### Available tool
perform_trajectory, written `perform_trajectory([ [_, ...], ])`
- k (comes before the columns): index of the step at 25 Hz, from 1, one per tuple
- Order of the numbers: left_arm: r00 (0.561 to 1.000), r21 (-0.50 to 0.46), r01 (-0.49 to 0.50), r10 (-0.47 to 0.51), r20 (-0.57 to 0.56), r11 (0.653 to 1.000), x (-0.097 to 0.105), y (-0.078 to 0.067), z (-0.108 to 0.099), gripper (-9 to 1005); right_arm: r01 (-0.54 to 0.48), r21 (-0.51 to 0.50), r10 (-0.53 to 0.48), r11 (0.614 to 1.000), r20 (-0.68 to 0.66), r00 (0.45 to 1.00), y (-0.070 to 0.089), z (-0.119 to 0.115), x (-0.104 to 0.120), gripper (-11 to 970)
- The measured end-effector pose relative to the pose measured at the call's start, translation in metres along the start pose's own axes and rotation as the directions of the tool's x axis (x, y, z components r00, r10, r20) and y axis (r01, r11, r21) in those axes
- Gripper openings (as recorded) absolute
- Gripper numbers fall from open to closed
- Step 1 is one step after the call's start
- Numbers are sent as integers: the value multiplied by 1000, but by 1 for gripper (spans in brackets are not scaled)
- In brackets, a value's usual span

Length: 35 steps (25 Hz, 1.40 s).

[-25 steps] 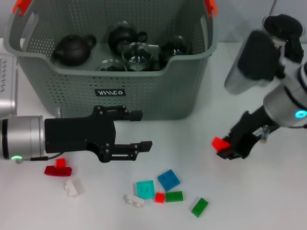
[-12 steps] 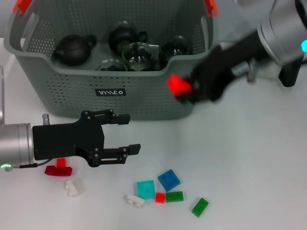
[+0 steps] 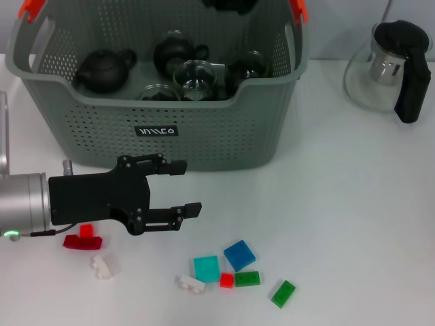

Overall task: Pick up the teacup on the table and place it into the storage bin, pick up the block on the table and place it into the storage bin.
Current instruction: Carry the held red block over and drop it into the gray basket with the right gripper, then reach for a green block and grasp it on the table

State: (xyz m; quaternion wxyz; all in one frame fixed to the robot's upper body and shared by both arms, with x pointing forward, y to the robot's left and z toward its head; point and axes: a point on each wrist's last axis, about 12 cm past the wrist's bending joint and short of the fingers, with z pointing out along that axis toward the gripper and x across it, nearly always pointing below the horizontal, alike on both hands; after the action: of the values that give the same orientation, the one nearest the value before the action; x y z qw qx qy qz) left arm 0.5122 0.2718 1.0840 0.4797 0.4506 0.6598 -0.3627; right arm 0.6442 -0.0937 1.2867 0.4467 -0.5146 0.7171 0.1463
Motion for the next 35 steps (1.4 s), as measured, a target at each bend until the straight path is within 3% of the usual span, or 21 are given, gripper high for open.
perform_trajectory([
  [5,1000,0,-2,2,0,1000,-1,1,1,752,7,85,-9,996,27,1000,-12,26,5,307],
  [10,1000,0,-1,1,-1,1000,-1,1,0,752,29,107,-30,994,9,1000,-9,45,11,307],
  [22,1000,0,3,-3,-1,1000,-1,1,0,753,1,113,-2,994,6,1000,-9,48,14,419],
  [28,1000,1,4,-4,-1,1000,-1,1,0,753,-9,115,7,993,13,1000,-11,43,15,671],
  [35,1000,2,5,-5,-4,1000,-1,1,-1,753,-1,48,-4,999,94,996,2,7,21,809],
])
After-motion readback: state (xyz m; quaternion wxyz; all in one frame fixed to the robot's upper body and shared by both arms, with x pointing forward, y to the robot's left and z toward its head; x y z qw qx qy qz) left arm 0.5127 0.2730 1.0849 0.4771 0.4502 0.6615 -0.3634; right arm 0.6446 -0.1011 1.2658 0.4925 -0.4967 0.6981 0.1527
